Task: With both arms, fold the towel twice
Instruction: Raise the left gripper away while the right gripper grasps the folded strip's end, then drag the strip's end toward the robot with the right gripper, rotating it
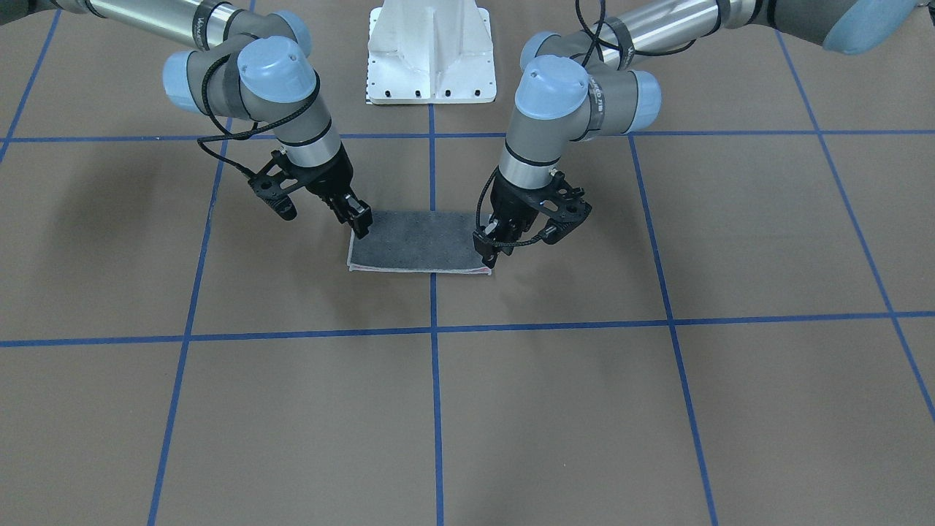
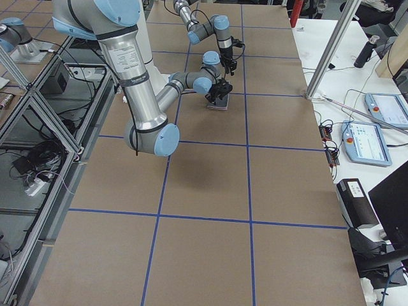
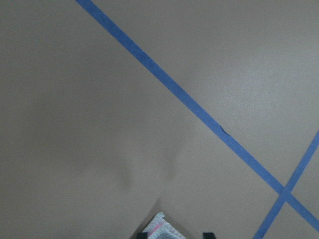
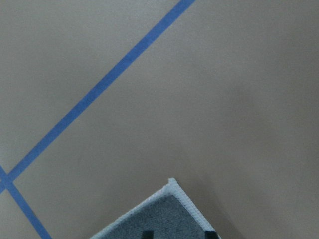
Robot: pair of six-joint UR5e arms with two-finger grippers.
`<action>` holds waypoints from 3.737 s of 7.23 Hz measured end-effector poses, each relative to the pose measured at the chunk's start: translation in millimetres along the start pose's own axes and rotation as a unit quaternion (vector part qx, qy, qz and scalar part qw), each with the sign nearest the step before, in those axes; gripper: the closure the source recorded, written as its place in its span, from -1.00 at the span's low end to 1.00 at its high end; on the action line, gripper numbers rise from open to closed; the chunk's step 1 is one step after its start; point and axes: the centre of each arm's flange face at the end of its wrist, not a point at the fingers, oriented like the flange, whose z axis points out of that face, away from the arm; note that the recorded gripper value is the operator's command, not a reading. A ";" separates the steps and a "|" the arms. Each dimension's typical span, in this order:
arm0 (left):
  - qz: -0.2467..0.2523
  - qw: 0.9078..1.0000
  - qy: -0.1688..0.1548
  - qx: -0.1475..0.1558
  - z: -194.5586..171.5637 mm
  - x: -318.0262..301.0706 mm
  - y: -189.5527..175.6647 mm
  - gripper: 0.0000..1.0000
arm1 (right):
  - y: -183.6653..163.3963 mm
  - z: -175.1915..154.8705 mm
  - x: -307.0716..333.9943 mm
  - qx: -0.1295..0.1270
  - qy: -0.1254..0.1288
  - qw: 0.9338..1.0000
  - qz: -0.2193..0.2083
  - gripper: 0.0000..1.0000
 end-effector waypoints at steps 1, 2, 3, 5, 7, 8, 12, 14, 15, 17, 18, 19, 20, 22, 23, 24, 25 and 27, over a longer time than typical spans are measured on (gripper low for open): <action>-0.001 1.000 0.001 0.002 -1.0 0.1 -4.2 -0.30 | 10.8 4.8 8.3 0.006 -0.002 1.000 0.016 -0.37; -0.002 1.000 0.002 0.003 -2.6 0.8 -5.9 -0.31 | 18.8 7.5 14.0 0.008 -0.002 0.999 0.031 -0.34; -0.002 1.000 0.003 0.003 -4.3 1.3 -6.1 -0.32 | 24.7 10.0 18.1 0.008 0.000 0.999 0.047 -0.33; -0.002 1.000 0.003 0.002 -5.3 1.2 -5.8 -0.32 | 32.9 16.0 24.0 0.007 0.005 0.998 0.062 -0.32; -0.002 1.000 0.003 0.002 -5.3 1.1 -5.3 -0.32 | 35.7 19.4 27.4 0.008 0.008 0.998 0.068 -0.24; -0.002 1.000 0.003 0.002 -5.1 1.0 -5.4 -0.32 | 35.4 20.7 29.0 0.008 0.010 0.998 0.069 -0.11; -0.003 1.000 0.001 0.003 -4.7 0.3 -5.7 -0.32 | 33.2 24.6 33.8 0.011 0.014 0.997 0.069 1.00; -0.003 1.000 0.001 0.003 -5.1 0.2 -5.6 -0.32 | 33.2 23.5 34.1 0.010 0.014 0.998 0.069 1.00; -0.003 1.000 0.001 0.003 -5.2 -0.7 -6.0 -0.32 | 33.2 20.8 33.1 0.009 0.012 0.998 0.069 1.00; -0.003 1.000 0.000 0.003 -5.8 -4.0 -7.2 -0.32 | 34.0 13.6 30.7 0.005 0.006 0.998 0.069 1.00; -0.003 1.000 -0.001 0.003 -6.0 -4.9 -7.4 -0.32 | 33.7 10.2 30.5 0.004 0.003 0.998 0.069 1.00; -0.003 1.000 0.000 0.003 -6.2 -4.8 -7.4 -0.32 | 34.1 3.0 32.4 0.003 0.003 0.998 0.069 1.00; -0.002 1.000 0.001 0.001 -8.3 -4.2 -6.3 -0.32 | 39.7 -9.5 38.5 0.001 0.009 0.998 0.066 1.00; -0.001 1.000 0.008 -0.006 -17.5 -1.2 -2.2 -0.32 | 75.6 -28.9 57.8 -0.016 0.030 0.998 0.049 1.00; 0.000 1.000 0.009 -0.007 -19.4 -0.6 -1.5 -0.32 | 99.7 -31.9 70.2 -0.031 0.040 0.998 0.035 1.00; -0.001 1.000 0.009 -0.007 -19.9 -0.6 -1.3 -0.32 | 120.0 -32.0 81.5 -0.044 0.049 0.998 0.022 0.42; -0.001 1.000 0.009 -0.007 -19.8 -0.9 -1.1 -0.32 | 130.9 -32.6 87.5 -0.052 0.054 0.997 0.015 -0.72; -0.001 1.000 0.009 -0.008 -20.1 -1.1 -0.5 -0.32 | 138.8 -33.3 93.1 -0.057 0.056 0.997 0.010 -1.00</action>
